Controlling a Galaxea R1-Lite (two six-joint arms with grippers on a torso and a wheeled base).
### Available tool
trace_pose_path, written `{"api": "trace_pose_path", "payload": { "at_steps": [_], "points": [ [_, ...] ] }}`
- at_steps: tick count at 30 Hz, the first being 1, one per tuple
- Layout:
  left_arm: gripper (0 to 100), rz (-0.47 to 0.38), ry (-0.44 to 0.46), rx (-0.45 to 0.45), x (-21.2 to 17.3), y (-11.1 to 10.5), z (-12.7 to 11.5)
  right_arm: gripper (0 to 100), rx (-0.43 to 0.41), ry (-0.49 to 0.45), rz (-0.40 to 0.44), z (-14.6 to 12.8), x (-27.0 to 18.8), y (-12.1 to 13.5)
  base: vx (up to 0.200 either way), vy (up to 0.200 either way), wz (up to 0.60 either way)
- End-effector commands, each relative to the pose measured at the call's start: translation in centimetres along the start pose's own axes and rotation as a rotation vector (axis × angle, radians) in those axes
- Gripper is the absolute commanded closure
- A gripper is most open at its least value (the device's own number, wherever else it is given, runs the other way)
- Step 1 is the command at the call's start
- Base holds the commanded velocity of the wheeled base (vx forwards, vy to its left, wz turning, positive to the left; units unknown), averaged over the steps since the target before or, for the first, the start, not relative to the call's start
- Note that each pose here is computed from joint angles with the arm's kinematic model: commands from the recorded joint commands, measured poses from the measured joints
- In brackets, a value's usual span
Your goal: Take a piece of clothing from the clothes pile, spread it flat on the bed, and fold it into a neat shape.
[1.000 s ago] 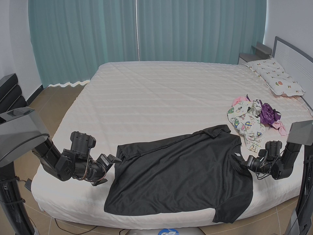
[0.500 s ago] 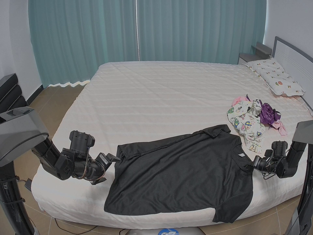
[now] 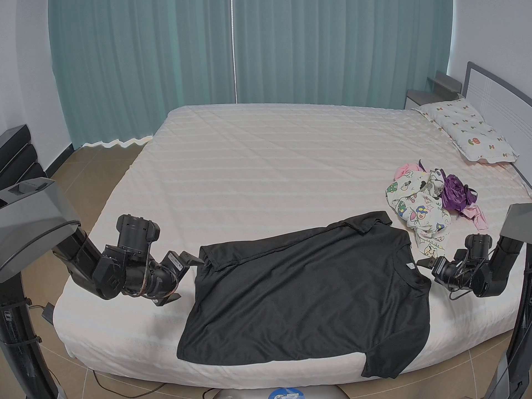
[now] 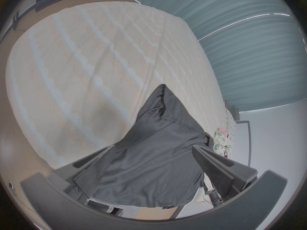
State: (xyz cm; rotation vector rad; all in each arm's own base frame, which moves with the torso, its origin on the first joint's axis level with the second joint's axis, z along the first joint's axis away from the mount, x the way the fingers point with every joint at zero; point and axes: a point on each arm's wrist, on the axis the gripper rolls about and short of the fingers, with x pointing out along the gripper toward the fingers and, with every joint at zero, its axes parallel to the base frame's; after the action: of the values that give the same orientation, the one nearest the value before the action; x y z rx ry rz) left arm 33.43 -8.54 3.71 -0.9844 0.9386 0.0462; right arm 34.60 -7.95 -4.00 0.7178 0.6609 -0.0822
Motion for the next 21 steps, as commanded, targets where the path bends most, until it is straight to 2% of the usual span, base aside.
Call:
{"api": "trace_pose_path", "payload": {
  "at_steps": [1,6,9,13,17,21],
  "points": [
    [0,-0.023,-0.018,-0.004,1.6,-1.2,1.1,0,0.039,-0.040,0.055,1.1,-0.6,2.1,0.000,0.000,0.00],
    [0,-0.037,-0.086,0.004,4.6,-2.4,2.7,0,0.054,-0.029,0.059,0.8,-0.1,2.2,0.000,0.000,0.00],
    [0,-0.014,-0.125,0.012,7.1,-3.2,3.5,0,0.050,-0.024,0.065,0.7,0.3,2.4,0.000,0.000,0.00],
    [0,0.022,-0.124,0.024,9.4,-4.0,3.6,0,0.050,-0.016,0.063,0.5,0.5,2.3,0.000,0.000,0.00],
    [0,0.022,-0.149,0.052,10.5,-4.8,4.1,0,0.049,-0.011,0.062,0.3,0.7,2.3,0.000,0.000,0.00],
    [0,0.043,-0.125,0.104,11.6,-4.6,3.0,0,0.047,-0.014,0.065,0.4,0.7,2.4,0.000,0.000,0.00]
  ]
}}
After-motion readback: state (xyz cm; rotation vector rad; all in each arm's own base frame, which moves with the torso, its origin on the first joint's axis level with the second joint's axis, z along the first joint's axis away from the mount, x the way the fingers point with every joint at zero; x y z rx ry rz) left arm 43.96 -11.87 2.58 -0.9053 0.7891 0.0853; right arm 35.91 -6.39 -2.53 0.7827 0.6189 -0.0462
